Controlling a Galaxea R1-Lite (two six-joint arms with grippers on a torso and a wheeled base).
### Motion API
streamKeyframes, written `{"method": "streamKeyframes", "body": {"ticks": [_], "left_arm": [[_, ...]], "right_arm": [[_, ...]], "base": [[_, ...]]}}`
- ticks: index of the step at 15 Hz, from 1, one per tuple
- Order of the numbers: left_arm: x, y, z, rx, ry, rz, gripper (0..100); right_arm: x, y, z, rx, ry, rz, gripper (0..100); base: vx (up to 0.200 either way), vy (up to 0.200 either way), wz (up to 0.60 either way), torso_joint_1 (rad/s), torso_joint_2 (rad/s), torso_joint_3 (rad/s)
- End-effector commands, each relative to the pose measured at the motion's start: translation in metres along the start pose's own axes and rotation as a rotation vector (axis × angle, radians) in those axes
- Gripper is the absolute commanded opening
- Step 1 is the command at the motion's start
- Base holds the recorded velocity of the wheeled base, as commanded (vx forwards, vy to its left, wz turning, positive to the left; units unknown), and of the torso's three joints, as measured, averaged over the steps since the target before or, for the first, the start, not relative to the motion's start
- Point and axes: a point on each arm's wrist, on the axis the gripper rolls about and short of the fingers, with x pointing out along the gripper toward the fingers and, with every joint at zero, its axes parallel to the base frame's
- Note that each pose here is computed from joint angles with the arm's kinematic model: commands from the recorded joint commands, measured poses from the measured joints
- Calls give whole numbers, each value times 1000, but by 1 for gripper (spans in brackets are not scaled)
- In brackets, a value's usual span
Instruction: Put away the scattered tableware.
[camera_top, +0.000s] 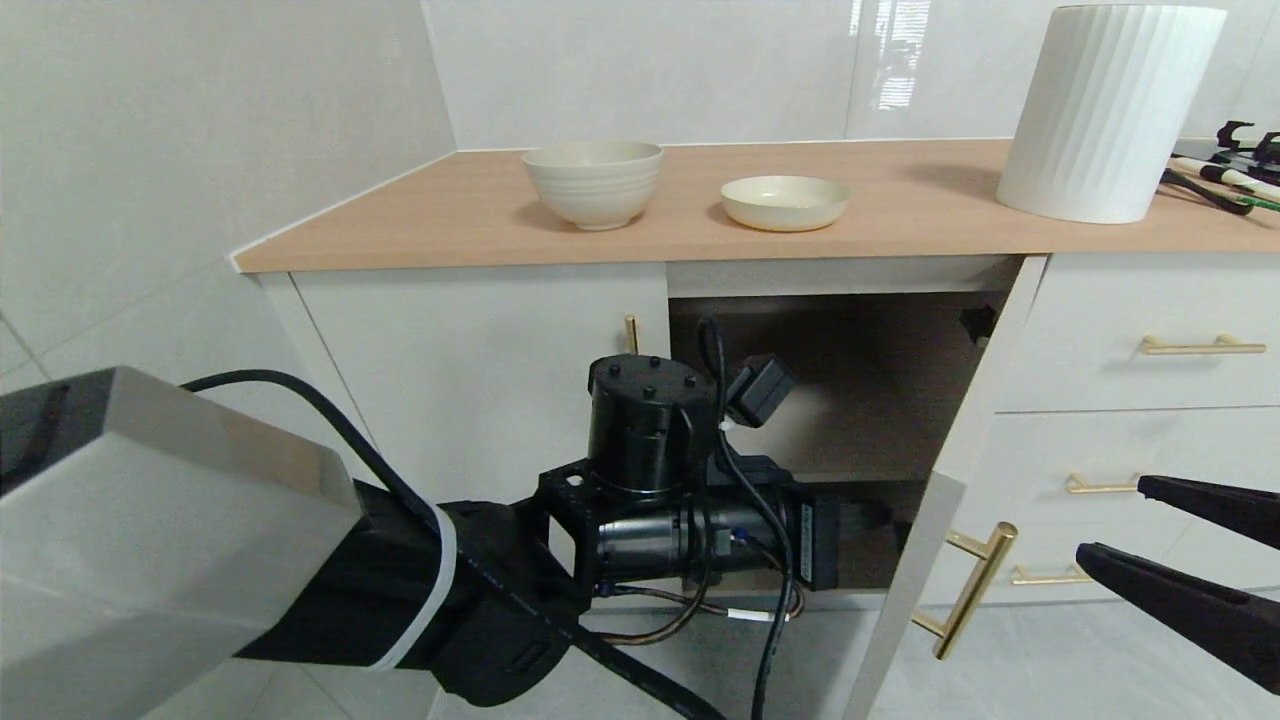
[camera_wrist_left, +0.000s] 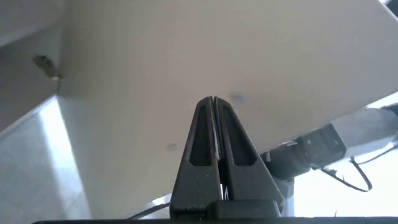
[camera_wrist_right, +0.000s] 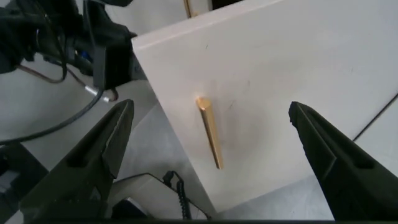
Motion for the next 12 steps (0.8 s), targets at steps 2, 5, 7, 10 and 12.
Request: {"method": "streamKeyframes", "body": {"ticks": [2, 5, 7, 10, 12], "left_arm": [[5, 4, -1, -3, 0, 10, 0], [9, -1, -1, 4, 0, -4, 0], [25, -18, -6, 21, 7, -39, 0], [51, -74, -20, 69, 39, -184, 0], [56, -90, -24, 76, 57, -218, 0]], "right_arm": [[-2, 1, 3, -1, -18, 3, 100], [-13, 3, 17, 1, -96, 8, 100], [-25, 5, 30, 32, -170, 20, 100], [-40, 7, 48, 96, -270, 42, 100], [-43, 8, 50, 98, -282, 46, 100]], "base": [[0, 0, 0, 0, 0, 0], [0, 0, 0, 0, 0, 0], [0, 0, 0, 0, 0, 0], [0, 0, 0, 0, 0, 0], [0, 0, 0, 0, 0, 0]]}}
